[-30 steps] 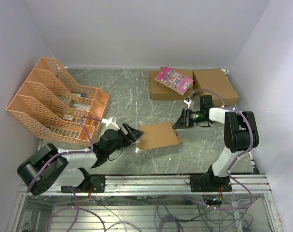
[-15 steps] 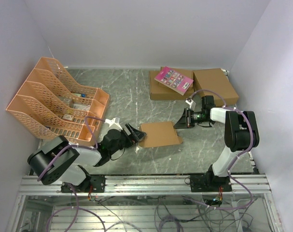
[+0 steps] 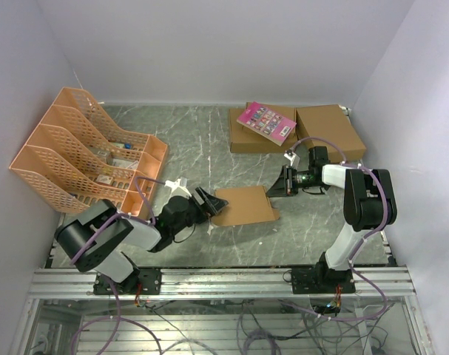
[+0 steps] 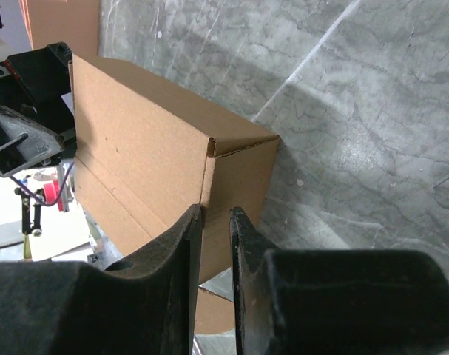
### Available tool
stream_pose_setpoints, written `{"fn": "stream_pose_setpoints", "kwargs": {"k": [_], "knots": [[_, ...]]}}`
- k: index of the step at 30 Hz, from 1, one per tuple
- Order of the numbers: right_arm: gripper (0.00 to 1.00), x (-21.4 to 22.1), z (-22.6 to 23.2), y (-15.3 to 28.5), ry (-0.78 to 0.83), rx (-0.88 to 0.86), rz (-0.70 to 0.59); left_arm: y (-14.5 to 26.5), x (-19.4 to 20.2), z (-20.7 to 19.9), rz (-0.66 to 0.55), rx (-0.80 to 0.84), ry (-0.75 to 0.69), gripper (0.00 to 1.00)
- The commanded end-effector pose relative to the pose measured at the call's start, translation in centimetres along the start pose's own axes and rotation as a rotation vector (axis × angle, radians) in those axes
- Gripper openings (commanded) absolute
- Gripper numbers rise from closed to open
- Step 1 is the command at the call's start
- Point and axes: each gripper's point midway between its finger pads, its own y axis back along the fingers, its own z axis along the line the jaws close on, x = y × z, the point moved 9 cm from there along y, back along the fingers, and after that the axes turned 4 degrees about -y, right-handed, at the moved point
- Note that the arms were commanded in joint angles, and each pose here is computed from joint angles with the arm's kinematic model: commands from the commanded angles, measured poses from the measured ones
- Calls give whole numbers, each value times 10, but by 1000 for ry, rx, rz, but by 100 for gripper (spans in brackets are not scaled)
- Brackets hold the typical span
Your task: Fold the paper box
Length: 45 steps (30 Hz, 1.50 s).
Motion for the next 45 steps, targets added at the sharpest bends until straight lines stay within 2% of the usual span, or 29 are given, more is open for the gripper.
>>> {"fn": "stream_pose_setpoints", "kwargs": {"k": [1,8,16,17,20,21,23,27,30,34,38,40,43,45], "knots": [[18,10,-26,-2,-18,156,31,-7,-6,-18,-35,80,9,88],[20,10,-26,-2,-16,153,31,-14,-2,-18,-24,107,34,79],[24,8,-25,-2,-2,146,33,-14,-6,-23,-48,128,51,62],[26,8,-23,-1,6,139,35,-14,-6,-23,-48,122,50,59],[40,2,-16,3,53,120,32,-13,-7,-24,-52,121,54,50],[47,0,-12,6,73,114,28,-12,-8,-25,-55,123,55,49],[53,-6,-3,12,119,102,8,-11,-8,-25,-57,124,60,48],[61,-19,17,30,234,107,-45,-8,-10,-28,-66,129,76,47],[63,-27,41,47,383,105,-93,-6,-13,-33,-70,134,91,47],[67,-30,73,71,705,113,-155,-6,-16,-40,-64,118,123,48],[86,-29,108,92,1066,102,-224,-8,-19,-46,-46,67,154,48],[99,-16,125,95,1252,15,-231,-9,-22,-50,-47,56,176,48],[100,6,137,81,1479,-75,-174,-11,-23,-52,-40,14,224,48],[100,14,145,63,1559,-21,-102,-12,-24,-54,-31,-19,274,48]]}}
